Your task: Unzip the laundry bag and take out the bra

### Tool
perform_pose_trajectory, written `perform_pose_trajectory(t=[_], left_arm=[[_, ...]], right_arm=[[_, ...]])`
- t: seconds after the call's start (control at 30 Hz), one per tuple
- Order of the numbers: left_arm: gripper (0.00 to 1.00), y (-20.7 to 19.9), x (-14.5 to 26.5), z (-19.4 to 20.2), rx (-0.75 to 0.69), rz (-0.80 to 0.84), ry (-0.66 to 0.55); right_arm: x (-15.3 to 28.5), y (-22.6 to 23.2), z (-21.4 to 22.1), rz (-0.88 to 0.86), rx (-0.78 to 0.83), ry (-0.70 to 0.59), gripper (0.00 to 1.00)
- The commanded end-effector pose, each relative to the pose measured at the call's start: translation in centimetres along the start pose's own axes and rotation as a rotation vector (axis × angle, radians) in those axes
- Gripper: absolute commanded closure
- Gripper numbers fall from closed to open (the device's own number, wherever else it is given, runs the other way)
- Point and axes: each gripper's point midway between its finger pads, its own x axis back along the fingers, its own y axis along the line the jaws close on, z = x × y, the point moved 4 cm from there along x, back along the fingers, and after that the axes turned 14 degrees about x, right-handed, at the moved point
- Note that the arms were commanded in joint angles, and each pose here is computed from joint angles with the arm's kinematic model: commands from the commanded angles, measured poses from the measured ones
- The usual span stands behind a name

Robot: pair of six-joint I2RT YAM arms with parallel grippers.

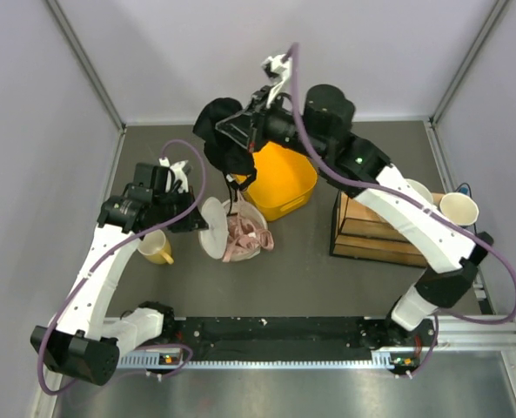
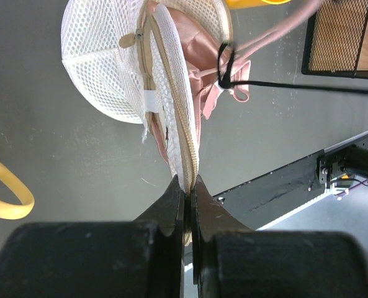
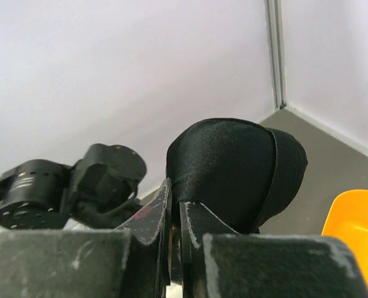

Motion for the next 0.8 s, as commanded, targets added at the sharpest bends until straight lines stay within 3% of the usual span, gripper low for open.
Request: perform_pose_trajectory(t=[0.0, 0.07, 0.13, 0.37, 0.5, 0.67, 0.77], left_arm=[[1.0, -0.4, -0.4, -0.4, -0.002, 0.033, -0.009], [1.0, -0.5, -0.4, -0.4, 0.002, 0.04, -0.004], [1.0, -0.6, -0.6, -0.5, -0.001, 0.049, -0.003], [1.0, -0.4, -0.7, -0.3, -0.004, 0.041, 0.012], [1.0, -0.6, -0.8, -0.2, 0.002, 0.057, 0.026], [1.0, -0.7, -0.8, -0.2, 0.004, 0.063, 0.021], [1.0, -0.7, -1.0, 0.0, 0.006, 0.072, 0.026]], right_arm=[[3.1, 0.7, -3.6, 0.002, 0.036, -0.137, 1.0], [1.0, -0.1, 2.7, 0.01, -0.003, 0.01, 1.0], [0.1, -0.5, 5.6, 0.008, -0.046, 0.106, 1.0], [3.5, 1.8, -1.1, -0.05, 0.036, -0.088, 1.0], [2.7, -0.4, 1.0, 0.051, 0.071, -0.016, 1.0], [5.0, 2.0, -3.4, -0.031, 0.1, -0.143, 1.0], [4.3, 1.2, -1.5, 0.014, 0.109, -0.127, 1.0]])
